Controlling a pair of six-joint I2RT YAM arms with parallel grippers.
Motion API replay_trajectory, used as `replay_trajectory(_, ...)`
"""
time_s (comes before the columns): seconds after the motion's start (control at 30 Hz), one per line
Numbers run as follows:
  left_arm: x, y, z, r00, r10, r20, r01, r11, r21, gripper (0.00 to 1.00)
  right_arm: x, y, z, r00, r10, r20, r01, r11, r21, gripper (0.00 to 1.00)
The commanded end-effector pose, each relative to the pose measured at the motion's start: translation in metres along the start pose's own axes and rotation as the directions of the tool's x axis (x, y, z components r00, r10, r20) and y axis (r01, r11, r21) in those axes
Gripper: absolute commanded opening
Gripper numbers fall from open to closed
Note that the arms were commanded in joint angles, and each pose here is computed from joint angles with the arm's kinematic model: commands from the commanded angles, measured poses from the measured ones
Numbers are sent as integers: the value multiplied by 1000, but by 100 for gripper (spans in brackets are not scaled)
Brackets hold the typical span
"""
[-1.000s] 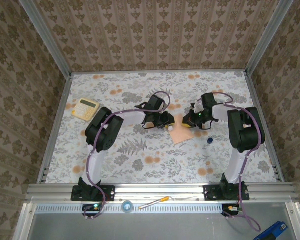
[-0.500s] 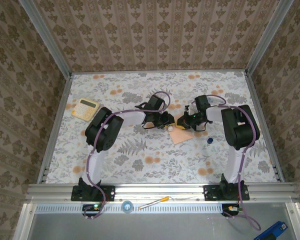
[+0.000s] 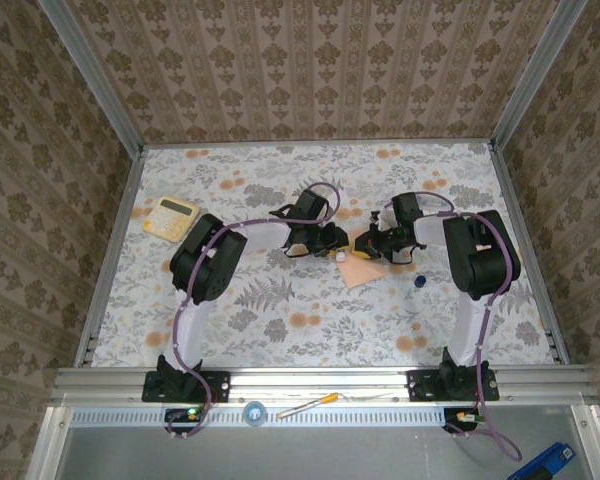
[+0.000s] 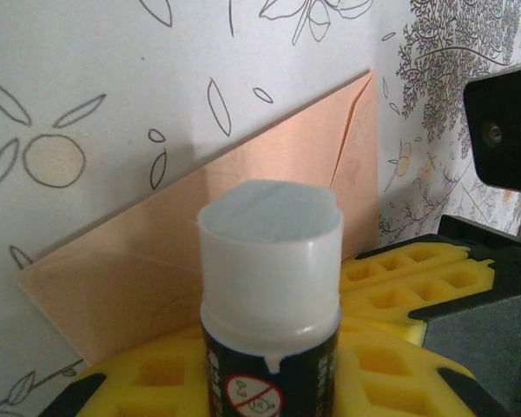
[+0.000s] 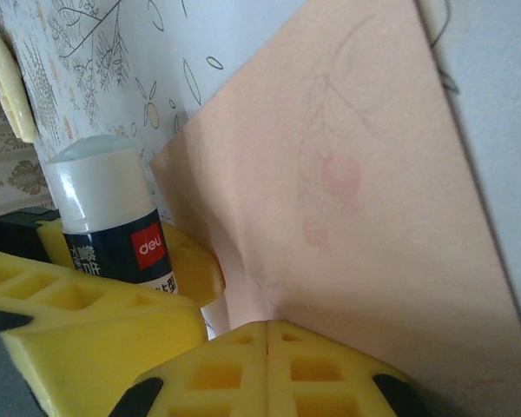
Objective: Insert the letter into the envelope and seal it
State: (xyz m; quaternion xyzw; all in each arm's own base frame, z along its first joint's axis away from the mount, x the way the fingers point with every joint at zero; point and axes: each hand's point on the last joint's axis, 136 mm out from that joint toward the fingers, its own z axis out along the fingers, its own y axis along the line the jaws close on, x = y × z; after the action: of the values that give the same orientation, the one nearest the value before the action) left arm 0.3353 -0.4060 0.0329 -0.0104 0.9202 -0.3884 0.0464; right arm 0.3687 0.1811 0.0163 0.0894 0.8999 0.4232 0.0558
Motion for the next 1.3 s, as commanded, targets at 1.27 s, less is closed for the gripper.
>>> replay_trajectory(1.27, -22, -13, -28, 964, 265, -16, -266, 964, -27, 3, 22, 34, -75, 989, 27, 142, -30, 999, 20, 0)
